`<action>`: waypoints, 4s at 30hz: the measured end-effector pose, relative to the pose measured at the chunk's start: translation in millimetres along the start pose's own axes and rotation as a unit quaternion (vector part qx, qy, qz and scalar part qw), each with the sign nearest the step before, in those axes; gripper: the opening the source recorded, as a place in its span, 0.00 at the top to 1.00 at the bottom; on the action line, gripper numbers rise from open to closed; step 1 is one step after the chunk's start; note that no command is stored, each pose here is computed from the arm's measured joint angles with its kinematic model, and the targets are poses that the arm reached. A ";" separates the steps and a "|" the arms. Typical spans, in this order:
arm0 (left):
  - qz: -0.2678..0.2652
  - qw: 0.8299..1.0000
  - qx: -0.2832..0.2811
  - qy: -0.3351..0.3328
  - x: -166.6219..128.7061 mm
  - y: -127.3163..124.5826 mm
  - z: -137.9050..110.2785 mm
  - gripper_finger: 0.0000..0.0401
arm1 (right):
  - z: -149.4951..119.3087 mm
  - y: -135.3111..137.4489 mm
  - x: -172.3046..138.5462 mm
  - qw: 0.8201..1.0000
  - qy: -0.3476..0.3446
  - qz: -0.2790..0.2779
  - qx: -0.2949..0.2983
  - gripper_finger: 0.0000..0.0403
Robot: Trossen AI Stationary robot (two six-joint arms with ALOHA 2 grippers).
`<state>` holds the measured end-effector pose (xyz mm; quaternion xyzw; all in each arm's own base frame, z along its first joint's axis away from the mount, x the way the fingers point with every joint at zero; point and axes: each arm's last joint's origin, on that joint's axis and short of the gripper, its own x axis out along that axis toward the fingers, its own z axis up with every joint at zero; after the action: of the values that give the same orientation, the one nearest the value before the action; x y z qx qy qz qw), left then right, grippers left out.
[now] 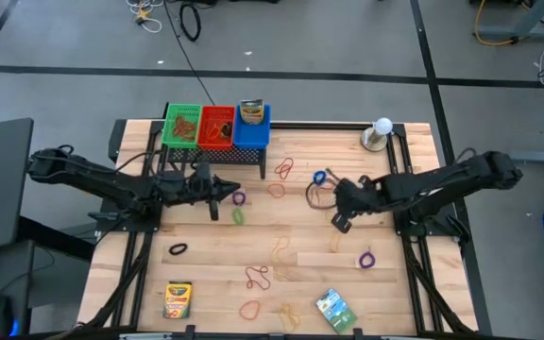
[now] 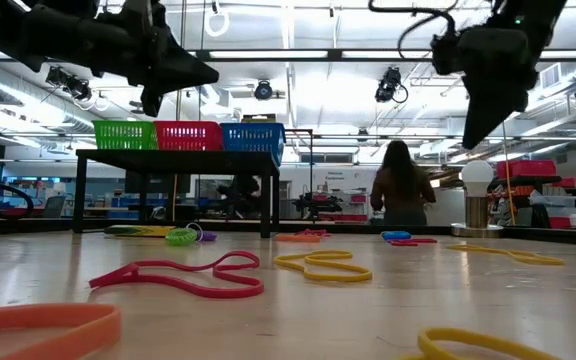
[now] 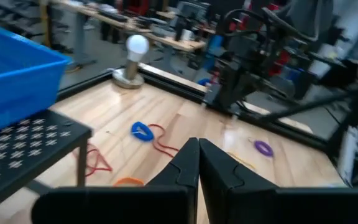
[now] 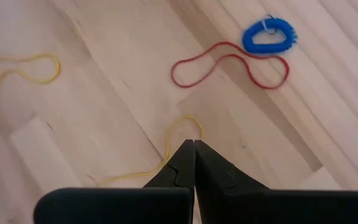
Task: Pick & Place Office Desk Supplies
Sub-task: Put the big box of crayons into the blue bin on the shelf
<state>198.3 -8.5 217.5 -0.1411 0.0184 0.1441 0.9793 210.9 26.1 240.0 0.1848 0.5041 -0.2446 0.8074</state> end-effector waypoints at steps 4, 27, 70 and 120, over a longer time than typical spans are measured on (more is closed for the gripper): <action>0.018 1.000 -0.002 -0.007 0.0 1.0 0.6 0.97 | -4.4 -26.2 0.1 0.998 -0.009 0.043 0.043 0.99; -0.140 0.962 -0.029 0.232 -12.5 -41.8 -3.1 0.98 | -36.3 -13.6 44.8 0.978 -0.135 0.161 0.012 0.99; -0.078 0.786 -0.002 0.613 -106.6 -120.4 -118.7 0.68 | -35.1 -15.0 44.9 0.979 -0.156 0.134 0.000 0.99; 0.046 0.874 0.179 0.450 -49.4 -117.4 -7.2 1.00 | -34.8 -14.8 44.7 0.978 -0.157 0.135 0.001 0.99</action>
<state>184.7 -132.1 246.1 -0.0118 0.4886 0.1040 0.8662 193.7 23.7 184.1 0.2109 0.3409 -0.1596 0.9021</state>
